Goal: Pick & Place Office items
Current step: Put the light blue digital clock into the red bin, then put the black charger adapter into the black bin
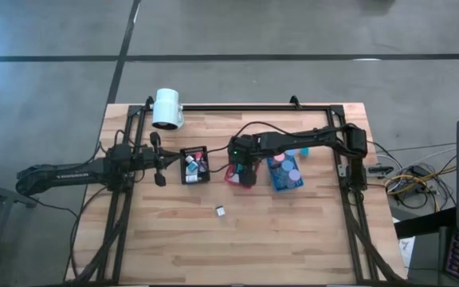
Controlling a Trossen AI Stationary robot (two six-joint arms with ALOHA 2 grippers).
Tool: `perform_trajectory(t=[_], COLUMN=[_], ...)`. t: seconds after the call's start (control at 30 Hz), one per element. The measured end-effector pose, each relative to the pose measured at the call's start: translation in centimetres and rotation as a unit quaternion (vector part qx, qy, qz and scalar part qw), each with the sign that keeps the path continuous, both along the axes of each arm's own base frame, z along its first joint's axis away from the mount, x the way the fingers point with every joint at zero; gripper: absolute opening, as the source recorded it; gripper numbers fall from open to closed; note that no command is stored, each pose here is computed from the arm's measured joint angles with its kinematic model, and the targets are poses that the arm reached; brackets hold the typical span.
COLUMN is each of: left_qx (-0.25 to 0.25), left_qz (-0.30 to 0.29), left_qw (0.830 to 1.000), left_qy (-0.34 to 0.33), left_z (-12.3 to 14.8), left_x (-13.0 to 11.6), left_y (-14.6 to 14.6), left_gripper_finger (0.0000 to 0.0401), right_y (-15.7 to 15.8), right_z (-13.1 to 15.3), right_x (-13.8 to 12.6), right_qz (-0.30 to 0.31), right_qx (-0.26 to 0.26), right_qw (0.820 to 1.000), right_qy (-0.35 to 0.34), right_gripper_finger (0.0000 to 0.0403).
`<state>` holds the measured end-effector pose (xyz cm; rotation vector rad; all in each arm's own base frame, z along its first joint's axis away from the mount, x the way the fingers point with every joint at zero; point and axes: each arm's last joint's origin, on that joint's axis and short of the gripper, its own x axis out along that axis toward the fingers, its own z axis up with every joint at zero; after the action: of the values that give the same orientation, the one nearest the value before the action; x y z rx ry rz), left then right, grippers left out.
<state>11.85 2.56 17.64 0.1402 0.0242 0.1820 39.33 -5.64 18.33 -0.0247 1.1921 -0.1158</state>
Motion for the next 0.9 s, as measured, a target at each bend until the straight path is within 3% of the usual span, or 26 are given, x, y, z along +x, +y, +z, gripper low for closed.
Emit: perform_trajectory(t=[0.3, 0.4, 0.5, 0.6, 0.7, 0.9], left_qx=[0.0, 0.0, 0.0, 0.0, -0.001, -0.003], left_qz=[0.0, 0.0, 0.0, 0.001, 0.001, 0.001], left_qw=[1.0, 1.0, 1.0, 1.0, 1.0, 1.0], left_qy=[0.0, 0.0, 0.0, 0.0, 0.0, 0.0], left_z=[0.0, 0.0, 0.0, 0.0, 0.0, 0.0], left_x=[0.0, 0.0, 0.0, 0.0, 0.0, 0.0], left_y=[0.0, 0.0, 0.0, 0.0, 0.0, 0.0], left_gripper_finger=[0.0023, 0.0023, 0.0023, 0.0023, 0.0023, 0.0023], right_y=[0.2, 0.4, 0.9, 1.5, 2.1, 3.1], right_z=[3.0, 6.1, 10.6, 15.1, 18.7, 21.9], right_x=[-1.2, -2.6, -4.6, -7.1, -10.1, -16.7], right_qz=[-0.002, 0.002, 0.032, 0.068, 0.101, 0.109], right_qx=[-0.002, -0.004, 0.008, 0.009, 0.005, -0.005], right_qw=[1.0, 0.999, 0.992, 0.973, 0.939, 0.865], right_qy=[-0.019, -0.046, -0.121, -0.221, -0.329, -0.489], right_gripper_finger=[0.0352, 0.0344, 0.0331, 0.0313, 0.0291, 0.0224])
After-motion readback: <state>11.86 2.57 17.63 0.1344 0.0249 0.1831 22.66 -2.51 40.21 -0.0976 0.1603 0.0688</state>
